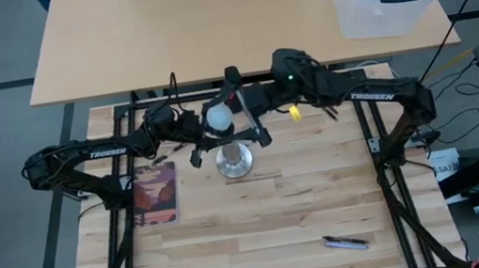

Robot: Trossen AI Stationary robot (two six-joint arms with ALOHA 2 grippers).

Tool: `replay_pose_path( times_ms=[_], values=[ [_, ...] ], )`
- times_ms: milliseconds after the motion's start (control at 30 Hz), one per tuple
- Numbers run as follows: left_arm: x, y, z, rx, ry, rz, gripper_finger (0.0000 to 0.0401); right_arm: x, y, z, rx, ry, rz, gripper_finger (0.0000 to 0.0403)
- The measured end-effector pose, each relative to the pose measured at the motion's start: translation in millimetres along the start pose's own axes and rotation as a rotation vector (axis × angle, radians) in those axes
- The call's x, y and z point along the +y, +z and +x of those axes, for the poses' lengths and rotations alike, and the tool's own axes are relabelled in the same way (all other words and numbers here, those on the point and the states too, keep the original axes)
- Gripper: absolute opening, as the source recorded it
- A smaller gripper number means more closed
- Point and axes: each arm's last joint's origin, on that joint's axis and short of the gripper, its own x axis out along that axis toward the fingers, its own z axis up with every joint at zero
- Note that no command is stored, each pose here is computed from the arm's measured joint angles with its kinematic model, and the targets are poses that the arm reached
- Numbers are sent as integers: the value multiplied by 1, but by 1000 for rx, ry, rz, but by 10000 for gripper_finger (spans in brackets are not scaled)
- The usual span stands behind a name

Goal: Screw lightbulb
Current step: Remove the lightbulb from the desk lamp

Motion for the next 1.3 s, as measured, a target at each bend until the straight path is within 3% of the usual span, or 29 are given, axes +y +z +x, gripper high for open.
replay_pose_path(
  times_ms=[133,400,567,700,833,1000,1300],
  values=[
    [2,0,0,4,47,-27,73,3,15,-10,-13,-52,-14,377],
    [4,-1,-1,7,157,-72,73,22,29,-14,135,-387,-79,377],
    [6,-1,-1,4,220,-82,73,38,30,-5,175,-500,-31,377],
    [7,0,0,-2,280,-88,73,53,27,6,228,-650,27,377],
    [6,0,1,-8,326,-89,73,62,18,20,278,-866,21,377],
    [6,1,1,-11,358,-86,73,66,6,36,289,-1059,28,377],
    [4,1,4,-8,359,-78,73,66,-21,59,309,-1227,22,377]
  ],
)
